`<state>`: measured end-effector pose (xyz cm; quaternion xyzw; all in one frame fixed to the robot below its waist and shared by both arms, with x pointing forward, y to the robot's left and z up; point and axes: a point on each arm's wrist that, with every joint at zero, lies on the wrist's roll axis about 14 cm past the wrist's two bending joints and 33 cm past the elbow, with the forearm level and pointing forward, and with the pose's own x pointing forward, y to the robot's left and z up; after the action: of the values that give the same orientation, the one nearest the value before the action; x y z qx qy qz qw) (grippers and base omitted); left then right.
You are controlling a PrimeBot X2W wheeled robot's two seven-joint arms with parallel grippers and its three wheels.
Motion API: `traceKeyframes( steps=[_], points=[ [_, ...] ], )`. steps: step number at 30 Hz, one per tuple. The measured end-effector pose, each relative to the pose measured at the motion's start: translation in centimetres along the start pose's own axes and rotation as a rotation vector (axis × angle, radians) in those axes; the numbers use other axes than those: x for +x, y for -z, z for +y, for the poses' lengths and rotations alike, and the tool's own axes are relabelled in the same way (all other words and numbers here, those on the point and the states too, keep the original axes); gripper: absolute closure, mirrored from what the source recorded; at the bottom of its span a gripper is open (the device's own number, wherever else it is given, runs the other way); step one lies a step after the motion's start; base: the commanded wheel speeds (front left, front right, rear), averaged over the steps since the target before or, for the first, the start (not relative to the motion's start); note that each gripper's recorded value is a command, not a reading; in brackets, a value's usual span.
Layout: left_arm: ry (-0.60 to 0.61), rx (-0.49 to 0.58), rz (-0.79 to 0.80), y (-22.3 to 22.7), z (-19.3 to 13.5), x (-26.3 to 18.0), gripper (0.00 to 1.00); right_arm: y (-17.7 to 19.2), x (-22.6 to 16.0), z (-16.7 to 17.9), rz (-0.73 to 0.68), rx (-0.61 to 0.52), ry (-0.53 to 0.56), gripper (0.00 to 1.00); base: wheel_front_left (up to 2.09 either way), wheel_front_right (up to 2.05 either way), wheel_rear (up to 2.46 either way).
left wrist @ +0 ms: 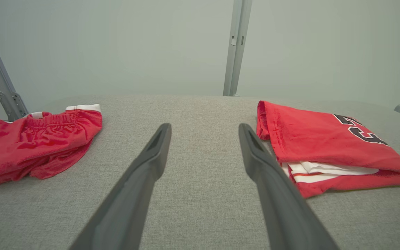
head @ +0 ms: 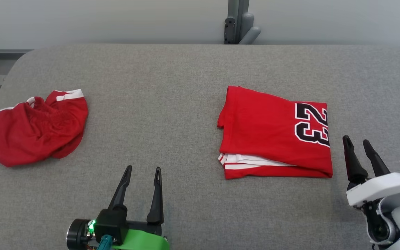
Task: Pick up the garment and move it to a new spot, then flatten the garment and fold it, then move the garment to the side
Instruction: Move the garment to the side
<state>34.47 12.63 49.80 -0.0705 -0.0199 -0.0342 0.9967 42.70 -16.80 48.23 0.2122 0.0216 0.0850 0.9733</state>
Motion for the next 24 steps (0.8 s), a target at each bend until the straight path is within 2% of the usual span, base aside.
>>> traceKeyframes(
  steps=[4,10,14,21,22,23,24],
  points=[
    [-0.007,0.002,0.019,0.6,0.3,0.8,0.00,1.6,2.4,-0.7,0.142,0.154,0.004,0.00,0.00,0.00,0.00],
    [-0.006,0.006,0.041,1.4,0.4,2.2,0.00,2.3,5.2,-2.4,0.260,0.357,0.030,0.00,0.00,0.00,0.00],
    [-0.011,0.005,0.069,2.4,0.7,3.0,0.00,4.7,6.1,-2.9,0.388,0.486,0.042,0.00,0.00,0.00,0.00],
    [-0.016,0.004,0.091,3.2,0.9,3.6,0.00,6.9,6.5,-3.2,0.469,0.544,0.054,0.00,0.00,0.00,0.00],
    [-0.016,0.004,0.093,3.3,0.9,3.7,0.00,7.0,6.6,-3.1,0.475,0.553,0.052,0.15,0.00,0.00,0.00],
    [-0.015,0.004,0.096,3.5,0.9,3.8,0.00,7.1,6.7,-3.0,0.481,0.562,0.047,0.53,0.00,0.00,0.00],
    [-0.013,0.003,0.100,3.6,0.9,3.8,0.00,7.1,6.8,-2.9,0.483,0.564,0.043,0.61,0.00,0.00,0.00]
  ],
)
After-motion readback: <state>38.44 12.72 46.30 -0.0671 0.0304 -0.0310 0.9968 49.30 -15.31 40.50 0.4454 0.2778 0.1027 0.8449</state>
